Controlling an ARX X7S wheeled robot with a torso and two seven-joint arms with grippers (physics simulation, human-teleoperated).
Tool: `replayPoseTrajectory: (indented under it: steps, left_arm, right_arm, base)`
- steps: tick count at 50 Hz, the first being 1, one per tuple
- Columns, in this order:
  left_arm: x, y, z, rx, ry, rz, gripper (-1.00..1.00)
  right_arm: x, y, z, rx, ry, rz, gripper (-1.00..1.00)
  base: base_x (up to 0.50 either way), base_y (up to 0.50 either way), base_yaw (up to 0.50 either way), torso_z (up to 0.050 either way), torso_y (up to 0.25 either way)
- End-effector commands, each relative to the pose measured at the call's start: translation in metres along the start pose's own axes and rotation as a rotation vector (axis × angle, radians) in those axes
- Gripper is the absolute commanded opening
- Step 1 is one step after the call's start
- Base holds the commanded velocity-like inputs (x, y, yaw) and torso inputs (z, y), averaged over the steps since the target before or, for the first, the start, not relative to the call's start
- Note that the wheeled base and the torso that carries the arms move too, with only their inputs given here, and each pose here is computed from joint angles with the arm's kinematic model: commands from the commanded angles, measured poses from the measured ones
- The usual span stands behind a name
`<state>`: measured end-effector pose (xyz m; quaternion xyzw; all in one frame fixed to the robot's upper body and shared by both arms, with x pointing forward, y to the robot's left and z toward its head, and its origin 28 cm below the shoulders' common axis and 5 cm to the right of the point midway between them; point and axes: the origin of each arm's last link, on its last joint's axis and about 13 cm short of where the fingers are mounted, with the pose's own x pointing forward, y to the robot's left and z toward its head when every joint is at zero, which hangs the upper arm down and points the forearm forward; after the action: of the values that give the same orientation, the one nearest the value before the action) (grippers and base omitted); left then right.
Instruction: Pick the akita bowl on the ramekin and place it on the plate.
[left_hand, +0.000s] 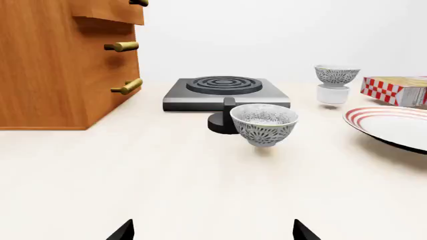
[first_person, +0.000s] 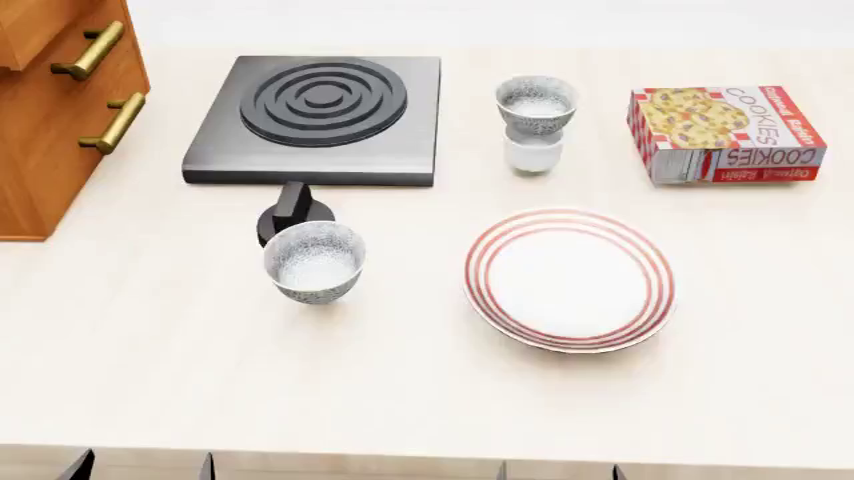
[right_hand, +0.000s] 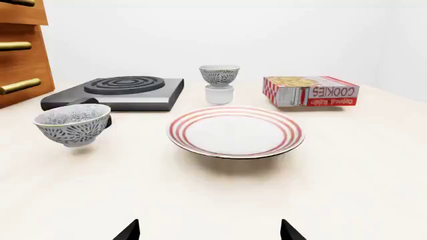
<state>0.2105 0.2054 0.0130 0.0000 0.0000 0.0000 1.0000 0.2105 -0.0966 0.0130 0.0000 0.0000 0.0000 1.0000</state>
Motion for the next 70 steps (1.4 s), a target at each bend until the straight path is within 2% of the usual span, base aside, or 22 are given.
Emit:
replayPoseTrajectory:
  steps: [1,2,6,16,29,36,43,70]
  left_arm:
    - [-0.003,0.0,0.006,0.003,-0.017,-0.006,1.0]
    - [-0.005,0.0,0.013,0.008,-0.037,-0.01,1.0]
    - [-0.014,-0.002,0.026,0.035,-0.076,-0.016,1.0]
    - [-0.034,0.001,0.063,0.025,-0.201,0.0,1.0]
    - [-0.054,0.003,0.092,0.03,-0.292,0.014,1.0]
    - [-0.06,0.004,0.101,0.027,-0.325,0.015,1.0]
    - [-0.062,0.004,0.101,0.025,-0.331,0.013,1.0]
    - [-0.064,0.002,0.103,0.021,-0.324,0.008,1.0]
  right_arm:
    - [-0.002,-0.001,0.004,-0.031,-0.005,-0.011,1.0]
    - [-0.004,-0.002,0.01,-0.011,-0.027,-0.012,1.0]
    - [-0.013,-0.004,0.029,-0.02,-0.086,-0.03,1.0]
    - [-0.035,-0.004,0.069,-0.041,-0.206,-0.033,1.0]
    - [-0.052,0.0,0.094,-0.052,-0.281,-0.016,1.0]
    - [-0.06,0.002,0.105,-0.061,-0.325,-0.008,1.0]
    - [-0.06,0.002,0.108,-0.058,-0.307,-0.007,1.0]
    - [-0.059,0.002,0.108,-0.064,-0.302,-0.003,1.0]
  base:
    - [0.0,0.0,0.0,0.0,0.0]
    - [0.0,0.0,0.0,0.0,0.0]
    - [0.0,0.0,0.0,0.0,0.0]
    - [0.0,0.0,0.0,0.0,0.0]
    - [0.0,0.0,0.0,0.0,0.0]
    - [0.0,0.0,0.0,0.0,0.0]
    - [0.1,0.0,0.0,0.0,0.0]
    - [0.49,0.0,0.0,0.0,0.0]
